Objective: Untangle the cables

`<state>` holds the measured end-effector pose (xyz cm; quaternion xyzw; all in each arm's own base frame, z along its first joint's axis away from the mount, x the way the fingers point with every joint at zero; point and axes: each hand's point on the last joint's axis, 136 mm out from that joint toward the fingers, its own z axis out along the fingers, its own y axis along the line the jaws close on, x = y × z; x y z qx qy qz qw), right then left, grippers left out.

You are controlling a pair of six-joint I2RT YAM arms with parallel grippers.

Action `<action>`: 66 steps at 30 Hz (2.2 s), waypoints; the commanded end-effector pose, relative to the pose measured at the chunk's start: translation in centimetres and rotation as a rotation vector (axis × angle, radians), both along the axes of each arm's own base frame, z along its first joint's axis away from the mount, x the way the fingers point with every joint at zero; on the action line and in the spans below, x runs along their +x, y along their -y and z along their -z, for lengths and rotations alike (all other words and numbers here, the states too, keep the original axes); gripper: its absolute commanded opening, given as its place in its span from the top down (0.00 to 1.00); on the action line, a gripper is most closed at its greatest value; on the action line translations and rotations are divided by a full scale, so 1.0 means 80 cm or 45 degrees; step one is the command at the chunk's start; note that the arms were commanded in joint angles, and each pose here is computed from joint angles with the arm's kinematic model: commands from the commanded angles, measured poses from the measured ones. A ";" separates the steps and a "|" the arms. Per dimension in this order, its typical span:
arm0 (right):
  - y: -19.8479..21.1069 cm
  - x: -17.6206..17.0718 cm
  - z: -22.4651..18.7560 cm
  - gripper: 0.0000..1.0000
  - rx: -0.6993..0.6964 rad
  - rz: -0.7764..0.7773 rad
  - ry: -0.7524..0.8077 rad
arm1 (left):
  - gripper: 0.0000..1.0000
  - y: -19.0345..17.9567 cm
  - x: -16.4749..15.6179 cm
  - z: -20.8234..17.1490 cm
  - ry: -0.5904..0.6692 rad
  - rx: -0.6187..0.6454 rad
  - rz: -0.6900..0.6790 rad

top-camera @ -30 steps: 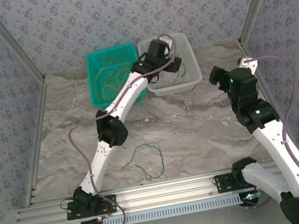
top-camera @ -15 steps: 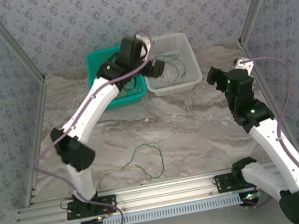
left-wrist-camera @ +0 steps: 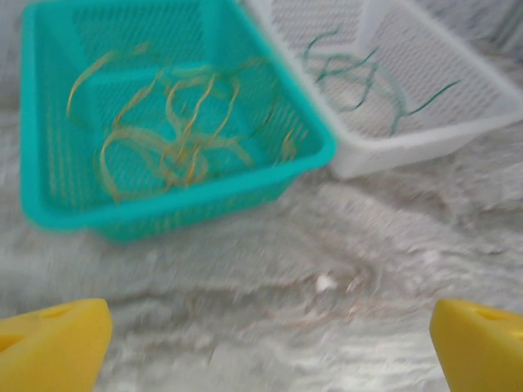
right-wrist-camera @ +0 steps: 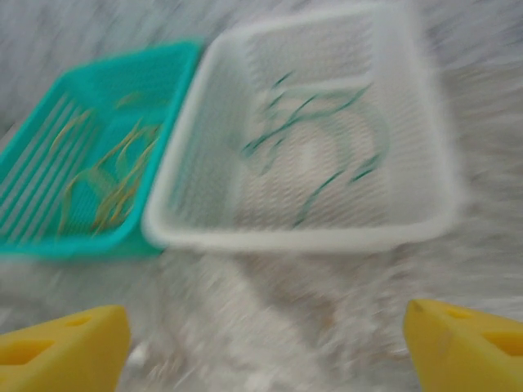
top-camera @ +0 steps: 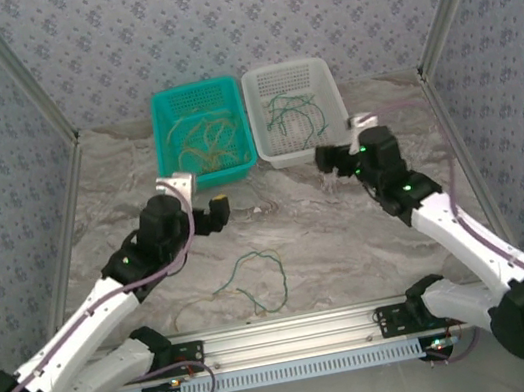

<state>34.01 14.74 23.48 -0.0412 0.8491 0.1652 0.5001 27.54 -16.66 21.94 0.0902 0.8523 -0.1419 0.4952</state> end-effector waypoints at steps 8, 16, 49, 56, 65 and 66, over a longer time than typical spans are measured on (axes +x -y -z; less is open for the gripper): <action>-0.159 -0.130 0.148 0.21 -0.347 -0.905 -0.421 | 0.12 -0.005 -0.059 0.138 -0.493 -0.097 -0.039; -0.164 -0.112 0.145 0.22 -0.344 -0.816 -0.265 | 0.19 0.028 -0.101 0.192 -0.645 0.064 0.092; -0.125 -0.094 0.031 0.18 0.026 -0.654 0.073 | 1.00 0.080 -0.062 0.107 -0.307 0.040 0.275; -0.137 -0.122 0.014 0.14 0.055 -0.910 0.080 | 1.00 0.099 -0.058 0.092 -0.228 0.088 0.405; -0.177 -0.143 0.063 0.13 -0.655 -1.147 0.320 | 1.00 0.117 -0.064 0.088 -0.204 0.202 0.588; -0.182 -0.147 0.066 0.13 -0.679 -1.205 0.352 | 1.00 0.117 -0.065 0.088 -0.204 0.207 0.595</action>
